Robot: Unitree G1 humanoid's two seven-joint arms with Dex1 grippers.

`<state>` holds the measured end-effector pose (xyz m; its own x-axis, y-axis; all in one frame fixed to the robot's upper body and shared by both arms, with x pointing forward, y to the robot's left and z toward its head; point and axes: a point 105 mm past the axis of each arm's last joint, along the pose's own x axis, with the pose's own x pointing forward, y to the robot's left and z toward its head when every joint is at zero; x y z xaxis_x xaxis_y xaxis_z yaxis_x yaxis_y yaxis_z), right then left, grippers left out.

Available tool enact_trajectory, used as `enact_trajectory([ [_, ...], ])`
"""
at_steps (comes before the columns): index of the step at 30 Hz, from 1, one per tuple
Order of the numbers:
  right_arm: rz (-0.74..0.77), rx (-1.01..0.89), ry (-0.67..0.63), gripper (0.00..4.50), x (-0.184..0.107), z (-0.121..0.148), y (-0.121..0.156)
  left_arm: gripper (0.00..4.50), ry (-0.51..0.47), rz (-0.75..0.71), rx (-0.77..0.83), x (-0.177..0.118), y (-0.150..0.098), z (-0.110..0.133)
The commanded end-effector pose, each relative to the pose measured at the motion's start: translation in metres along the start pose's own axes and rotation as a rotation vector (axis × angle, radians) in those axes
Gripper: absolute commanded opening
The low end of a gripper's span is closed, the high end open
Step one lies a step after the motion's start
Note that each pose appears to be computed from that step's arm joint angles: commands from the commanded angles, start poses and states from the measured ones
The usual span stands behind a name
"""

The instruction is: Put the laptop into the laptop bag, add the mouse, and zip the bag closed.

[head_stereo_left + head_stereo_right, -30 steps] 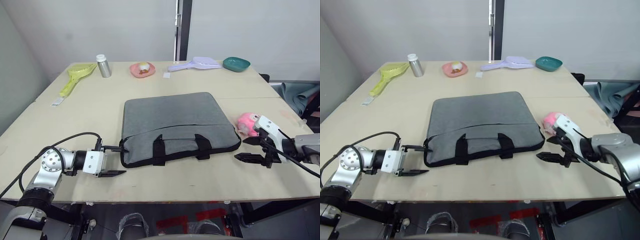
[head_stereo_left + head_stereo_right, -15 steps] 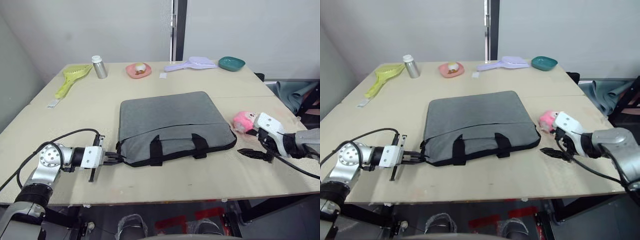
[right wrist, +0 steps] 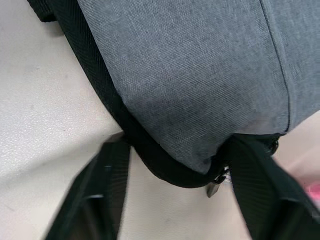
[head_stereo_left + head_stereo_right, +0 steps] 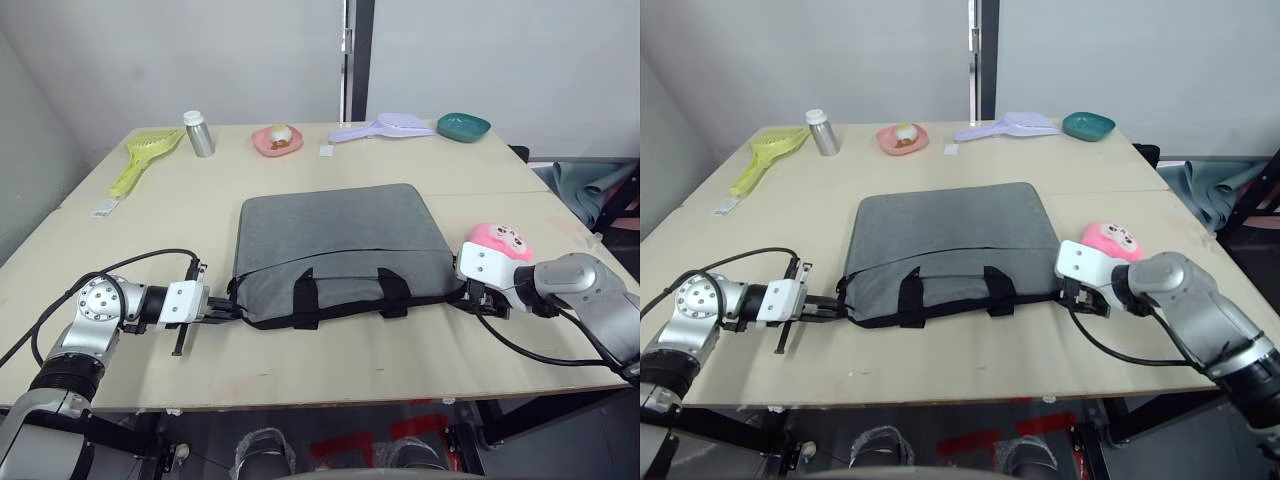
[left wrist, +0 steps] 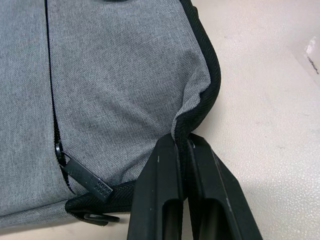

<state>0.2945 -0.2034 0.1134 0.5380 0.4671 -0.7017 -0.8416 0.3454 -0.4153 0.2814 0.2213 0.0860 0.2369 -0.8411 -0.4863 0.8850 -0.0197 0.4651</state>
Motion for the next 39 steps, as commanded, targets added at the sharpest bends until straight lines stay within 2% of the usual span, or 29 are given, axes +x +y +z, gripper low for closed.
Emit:
enact_trajectory([
  [1,0.049,-0.05,-0.043,1.28,0.001,0.013,0.005,0.0,0.015,0.021,-0.087,-0.01,0.004,0.0],
  [5,0.093,-0.073,-0.074,0.02,0.007,0.025,0.011,0.0,0.079,-0.017,-0.281,-0.029,-0.002,-0.008],
  [10,0.161,-0.091,-0.183,0.02,0.015,0.057,0.028,0.0,0.174,0.014,-0.44,-0.06,-0.001,-0.02],
  [15,0.23,-0.122,-0.247,0.02,0.028,0.085,0.042,0.0,0.244,0.143,-0.468,-0.087,0.015,-0.03],
  [23,0.358,-0.156,-0.248,0.02,0.035,0.094,0.069,0.0,0.324,0.249,-0.476,-0.108,0.026,-0.046],
  [26,0.348,-0.122,-0.244,0.02,0.037,0.093,0.066,0.0,0.341,0.224,-0.478,-0.107,0.023,-0.048],
  [27,0.361,-0.084,-0.246,0.36,0.036,0.093,0.065,0.0,0.338,0.213,-0.495,-0.106,0.022,-0.048],
  [31,0.422,0.0,-0.274,1.73,0.021,0.095,0.064,1.45,0.324,0.182,-0.604,-0.107,0.021,-0.047],
  [38,0.453,0.157,-0.312,4.27,-0.012,0.087,0.054,4.05,0.452,0.176,-0.805,-0.135,0.016,-0.048],
  [39,0.445,0.185,-0.33,4.48,-0.018,0.087,0.05,4.07,0.453,0.174,-0.83,-0.138,0.016,-0.046],
])
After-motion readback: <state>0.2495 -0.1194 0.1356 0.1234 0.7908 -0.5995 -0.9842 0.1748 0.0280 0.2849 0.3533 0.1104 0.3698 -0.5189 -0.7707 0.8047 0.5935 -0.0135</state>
